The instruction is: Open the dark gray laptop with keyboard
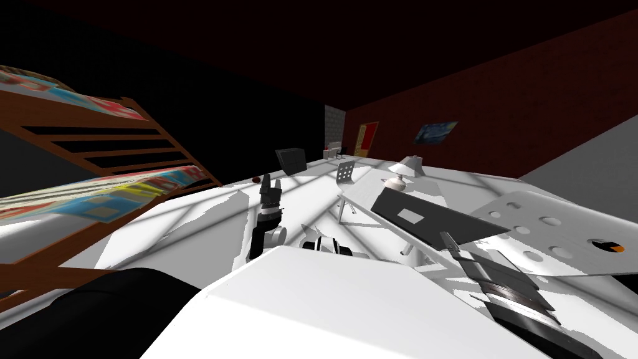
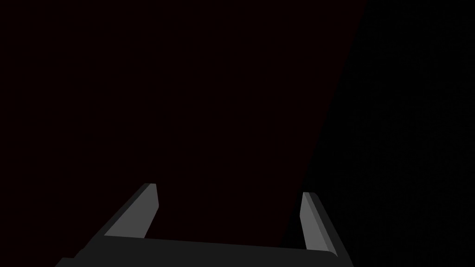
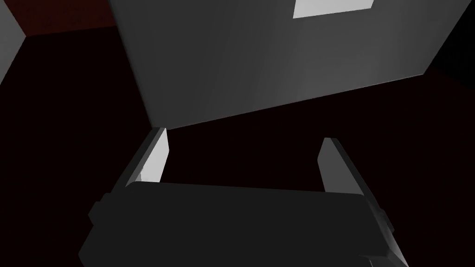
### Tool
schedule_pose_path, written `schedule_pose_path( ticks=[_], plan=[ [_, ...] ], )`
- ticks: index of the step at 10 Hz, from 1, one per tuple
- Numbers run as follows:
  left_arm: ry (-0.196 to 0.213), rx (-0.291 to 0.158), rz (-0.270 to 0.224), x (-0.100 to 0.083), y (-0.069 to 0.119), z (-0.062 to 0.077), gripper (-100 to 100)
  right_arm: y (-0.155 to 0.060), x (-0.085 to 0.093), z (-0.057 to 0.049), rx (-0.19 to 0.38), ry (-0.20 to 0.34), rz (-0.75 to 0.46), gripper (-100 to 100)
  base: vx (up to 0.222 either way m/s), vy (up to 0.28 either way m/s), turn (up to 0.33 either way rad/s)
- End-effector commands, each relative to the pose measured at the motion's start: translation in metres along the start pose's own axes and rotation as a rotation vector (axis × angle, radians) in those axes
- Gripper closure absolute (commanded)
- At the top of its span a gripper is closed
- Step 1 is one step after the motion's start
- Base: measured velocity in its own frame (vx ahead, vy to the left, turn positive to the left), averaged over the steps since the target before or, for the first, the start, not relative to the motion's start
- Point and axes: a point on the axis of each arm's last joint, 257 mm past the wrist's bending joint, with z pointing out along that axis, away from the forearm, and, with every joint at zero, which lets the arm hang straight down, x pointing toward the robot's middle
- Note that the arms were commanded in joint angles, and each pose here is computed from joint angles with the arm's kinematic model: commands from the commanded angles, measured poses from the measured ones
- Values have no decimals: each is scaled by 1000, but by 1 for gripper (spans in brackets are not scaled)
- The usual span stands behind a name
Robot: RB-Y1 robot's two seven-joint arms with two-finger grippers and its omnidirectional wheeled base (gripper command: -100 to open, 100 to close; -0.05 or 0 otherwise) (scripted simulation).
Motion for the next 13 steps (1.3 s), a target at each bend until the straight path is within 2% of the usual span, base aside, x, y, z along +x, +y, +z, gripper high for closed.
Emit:
schedule_pose_path(
  ticks=[1, 2, 4, 5, 7, 8, 11, 12, 13],
  plan=[
    [0, 0, 0, 0, 0, 0, 0, -34, 1, -13, 59, 39, -128, -100, 187, 151, 73],
    [0, 0, 0, 0, 0, 0, 0, -34, 1, -13, 59, 39, -132, -100, 138, 134, 28],
    [0, 0, 0, 0, 0, 0, 0, -79, 4, -32, 131, 93, -263, -100, 179, 164, 104],
    [0, 0, 0, 0, 0, 0, 0, -79, 4, -32, 130, 94, -276, -100, 180, 142, 32],
    [0, 0, 0, 0, 0, 0, 0, -121, 3, -53, 197, 150, -400, -100, 178, 188, 79],
    [0, 0, 0, 0, 0, 0, 0, -121, 3, -53, 196, 151, -414, -100, 180, 139, 34],
    [0, 0, 0, 0, 0, 0, 0, -179, -7, -85, 281, 233, -595, -100, 244, 158, 90],
    [0, 0, 0, 0, 0, 0, 0, -179, -7, -85, 280, 234, -605, -100, 164, 132, 32],
    [0, 0, 0, 0, 0, 0, 0, -195, -12, -95, 302, 259, -663, -100, 137, 137, 66]
  ],
)
